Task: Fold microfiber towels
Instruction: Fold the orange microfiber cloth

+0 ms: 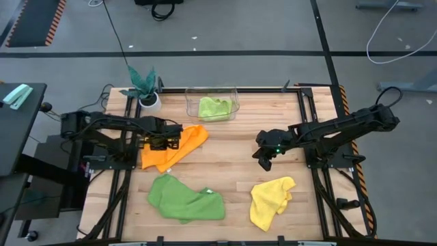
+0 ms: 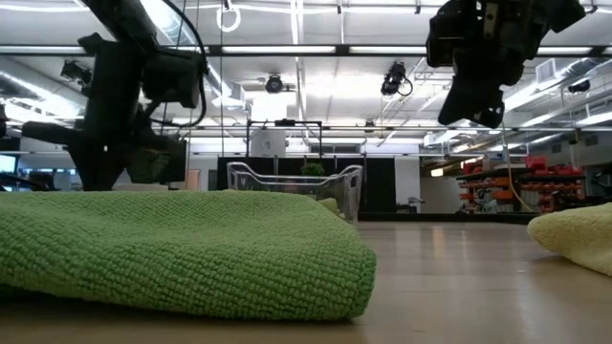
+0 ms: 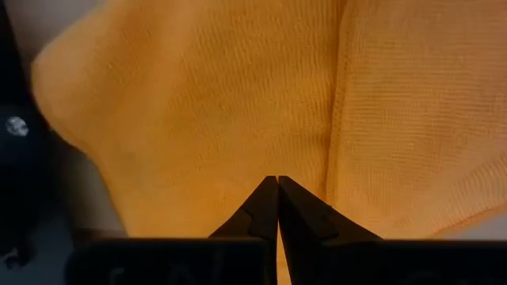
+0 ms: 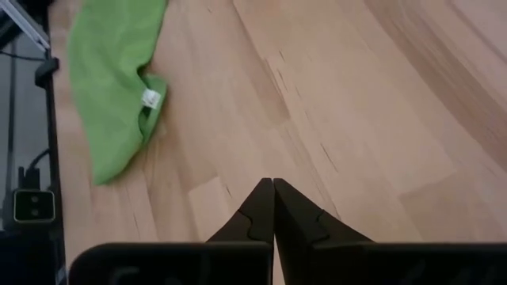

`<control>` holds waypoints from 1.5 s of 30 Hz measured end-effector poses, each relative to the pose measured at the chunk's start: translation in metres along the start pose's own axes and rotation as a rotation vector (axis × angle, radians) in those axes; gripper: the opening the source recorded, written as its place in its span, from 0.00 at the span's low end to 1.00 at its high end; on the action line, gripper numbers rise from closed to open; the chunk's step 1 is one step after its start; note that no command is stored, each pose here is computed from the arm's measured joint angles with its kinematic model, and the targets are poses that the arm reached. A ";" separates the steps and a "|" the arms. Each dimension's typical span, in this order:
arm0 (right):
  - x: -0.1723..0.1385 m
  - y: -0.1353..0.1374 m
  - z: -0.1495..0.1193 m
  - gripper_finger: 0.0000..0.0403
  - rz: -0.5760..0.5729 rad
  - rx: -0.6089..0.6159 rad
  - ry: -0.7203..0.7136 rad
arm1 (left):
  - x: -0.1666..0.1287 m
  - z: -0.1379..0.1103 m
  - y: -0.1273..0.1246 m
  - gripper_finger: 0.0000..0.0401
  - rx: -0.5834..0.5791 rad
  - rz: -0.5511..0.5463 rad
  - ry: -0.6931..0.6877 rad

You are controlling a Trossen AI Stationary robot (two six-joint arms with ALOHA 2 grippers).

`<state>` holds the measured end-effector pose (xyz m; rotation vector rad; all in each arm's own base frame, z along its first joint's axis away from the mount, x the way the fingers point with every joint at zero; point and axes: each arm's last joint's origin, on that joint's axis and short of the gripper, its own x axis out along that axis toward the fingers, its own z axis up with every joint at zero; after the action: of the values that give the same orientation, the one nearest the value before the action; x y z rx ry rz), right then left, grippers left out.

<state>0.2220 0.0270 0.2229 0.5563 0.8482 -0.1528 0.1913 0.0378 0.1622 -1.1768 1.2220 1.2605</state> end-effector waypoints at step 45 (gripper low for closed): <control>-0.049 -0.072 0.022 0.03 -0.236 0.138 -0.113 | 0.034 0.008 -0.207 0.01 0.450 -0.471 -0.054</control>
<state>0.1792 -0.0501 0.2418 0.5695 0.7952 -0.4574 0.3959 0.0485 0.1188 -1.0077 1.0361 0.6214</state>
